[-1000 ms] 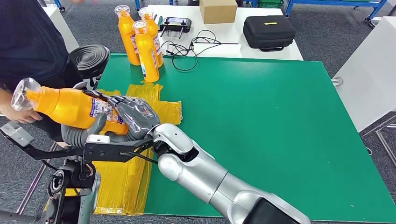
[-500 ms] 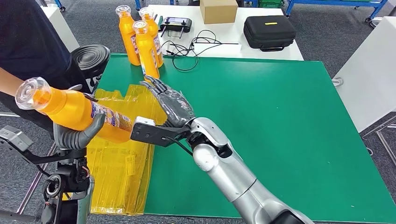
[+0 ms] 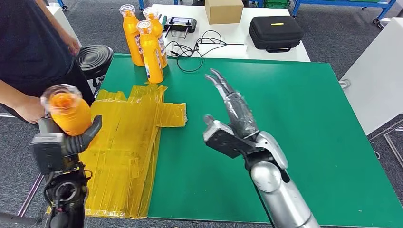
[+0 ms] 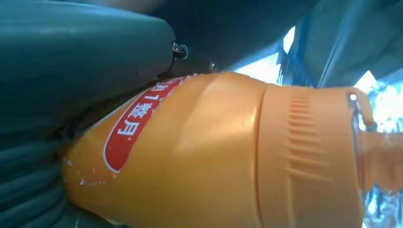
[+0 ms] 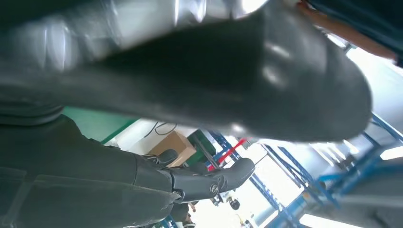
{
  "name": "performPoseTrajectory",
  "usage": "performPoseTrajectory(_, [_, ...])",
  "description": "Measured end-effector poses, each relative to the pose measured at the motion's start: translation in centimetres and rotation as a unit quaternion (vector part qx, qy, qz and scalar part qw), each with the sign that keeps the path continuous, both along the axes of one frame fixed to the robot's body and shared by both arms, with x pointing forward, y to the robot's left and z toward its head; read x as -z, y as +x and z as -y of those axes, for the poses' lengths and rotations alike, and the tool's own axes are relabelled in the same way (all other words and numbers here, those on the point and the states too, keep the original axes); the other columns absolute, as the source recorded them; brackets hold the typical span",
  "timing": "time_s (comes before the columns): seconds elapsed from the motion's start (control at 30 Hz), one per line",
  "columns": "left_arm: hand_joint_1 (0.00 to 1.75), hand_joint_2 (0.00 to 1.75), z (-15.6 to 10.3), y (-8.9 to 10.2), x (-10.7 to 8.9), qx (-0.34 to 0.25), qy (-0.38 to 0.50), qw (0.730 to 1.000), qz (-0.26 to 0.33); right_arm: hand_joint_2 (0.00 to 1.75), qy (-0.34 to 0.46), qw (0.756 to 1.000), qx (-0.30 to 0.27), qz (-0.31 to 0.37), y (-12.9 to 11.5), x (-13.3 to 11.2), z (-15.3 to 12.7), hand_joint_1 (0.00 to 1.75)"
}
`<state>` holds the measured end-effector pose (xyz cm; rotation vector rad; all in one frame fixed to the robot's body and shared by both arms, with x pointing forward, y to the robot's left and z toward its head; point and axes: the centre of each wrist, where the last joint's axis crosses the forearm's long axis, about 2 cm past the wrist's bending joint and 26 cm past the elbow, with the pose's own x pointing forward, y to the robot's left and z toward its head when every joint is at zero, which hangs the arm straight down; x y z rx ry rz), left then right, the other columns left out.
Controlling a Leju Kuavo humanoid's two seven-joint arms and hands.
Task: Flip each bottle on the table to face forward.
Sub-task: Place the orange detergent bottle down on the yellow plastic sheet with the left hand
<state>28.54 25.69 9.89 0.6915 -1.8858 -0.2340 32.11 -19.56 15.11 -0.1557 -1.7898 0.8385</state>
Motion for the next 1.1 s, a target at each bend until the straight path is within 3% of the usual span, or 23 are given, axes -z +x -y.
performPoseTrajectory(0.1, [1.75,1.75,2.2,0.6,-0.1,-0.038,0.252,0.966,0.036,0.0,0.03,0.999,0.006,0.011,-0.5,-0.7,2.3,0.0])
performPoseTrajectory(0.2, [1.75,1.75,4.4,0.9,0.3,-0.035,0.395,0.917,0.036,0.0,0.039,0.999,0.004,0.022,-0.7,-1.6,4.0,0.0])
performPoseTrajectory(0.4, [1.75,1.75,7.2,0.9,2.6,-0.002,0.437,0.899,-0.005,0.0,0.042,0.999,-0.001,0.032,-0.5,-2.1,6.2,0.0])
performPoseTrajectory(0.63, [1.75,1.75,7.5,0.7,4.9,0.07,0.47,0.879,-0.023,0.0,0.037,0.999,-0.001,0.035,-0.4,-2.2,7.0,0.0])
performPoseTrajectory(1.1, [1.75,1.75,7.1,0.6,6.0,0.088,0.487,0.868,-0.04,0.0,0.034,0.999,0.0,0.036,-0.4,-2.2,7.3,0.0])
